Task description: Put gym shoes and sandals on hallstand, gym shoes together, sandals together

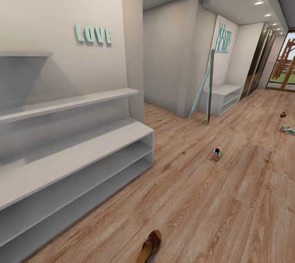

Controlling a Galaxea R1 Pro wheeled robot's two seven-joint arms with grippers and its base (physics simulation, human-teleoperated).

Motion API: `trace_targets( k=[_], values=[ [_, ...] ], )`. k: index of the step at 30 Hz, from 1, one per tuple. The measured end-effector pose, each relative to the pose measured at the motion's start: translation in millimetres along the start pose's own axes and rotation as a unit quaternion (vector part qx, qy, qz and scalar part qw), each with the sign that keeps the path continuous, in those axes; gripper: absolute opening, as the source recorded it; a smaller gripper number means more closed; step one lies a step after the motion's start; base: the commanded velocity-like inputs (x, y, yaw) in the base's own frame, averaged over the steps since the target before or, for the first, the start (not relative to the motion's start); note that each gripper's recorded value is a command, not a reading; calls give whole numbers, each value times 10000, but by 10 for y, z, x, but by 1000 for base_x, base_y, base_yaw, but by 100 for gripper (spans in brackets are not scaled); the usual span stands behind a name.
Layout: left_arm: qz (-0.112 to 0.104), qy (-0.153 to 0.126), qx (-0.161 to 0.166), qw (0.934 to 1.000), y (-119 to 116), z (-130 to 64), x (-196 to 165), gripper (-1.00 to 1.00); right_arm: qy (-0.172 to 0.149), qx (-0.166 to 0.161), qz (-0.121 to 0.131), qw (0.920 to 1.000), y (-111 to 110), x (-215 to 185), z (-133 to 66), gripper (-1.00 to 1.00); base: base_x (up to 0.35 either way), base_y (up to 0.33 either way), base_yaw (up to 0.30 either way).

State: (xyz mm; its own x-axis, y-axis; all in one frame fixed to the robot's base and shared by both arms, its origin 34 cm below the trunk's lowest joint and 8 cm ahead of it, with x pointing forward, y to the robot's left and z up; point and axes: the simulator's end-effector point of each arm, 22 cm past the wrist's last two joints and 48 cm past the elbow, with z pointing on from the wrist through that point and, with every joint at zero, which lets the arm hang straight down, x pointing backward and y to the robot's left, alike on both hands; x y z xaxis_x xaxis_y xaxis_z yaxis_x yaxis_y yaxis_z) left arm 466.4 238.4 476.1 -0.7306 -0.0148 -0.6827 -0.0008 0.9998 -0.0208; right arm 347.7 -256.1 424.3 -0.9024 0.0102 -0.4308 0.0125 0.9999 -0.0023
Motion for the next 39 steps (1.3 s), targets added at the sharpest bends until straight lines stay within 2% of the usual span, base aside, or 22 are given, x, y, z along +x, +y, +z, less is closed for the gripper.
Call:
trace_targets(
  k=[2,10,14,32,39],
  values=[
    [3,-69,0,10000,2,35,-41,100,2,0,0,10000,-1,15,32,100,0,0,0],
    [8,-848,-1,9964,4,265,-828,100,-5,7,-1,10000,0,42,174,100,0,0,0],
    [7,-1039,6,9946,-1,353,-1029,100,-14,4,-23,10000,2,72,241,100,0,0,0],
    [0,-1114,21,9938,-15,597,-856,100,-24,-18,-39,10000,22,264,543,100,0,0,0],
    [-3,-1109,25,9938,-19,598,-851,100,-26,-18,-30,10000,22,265,543,100,10,16,-140]
  ],
)
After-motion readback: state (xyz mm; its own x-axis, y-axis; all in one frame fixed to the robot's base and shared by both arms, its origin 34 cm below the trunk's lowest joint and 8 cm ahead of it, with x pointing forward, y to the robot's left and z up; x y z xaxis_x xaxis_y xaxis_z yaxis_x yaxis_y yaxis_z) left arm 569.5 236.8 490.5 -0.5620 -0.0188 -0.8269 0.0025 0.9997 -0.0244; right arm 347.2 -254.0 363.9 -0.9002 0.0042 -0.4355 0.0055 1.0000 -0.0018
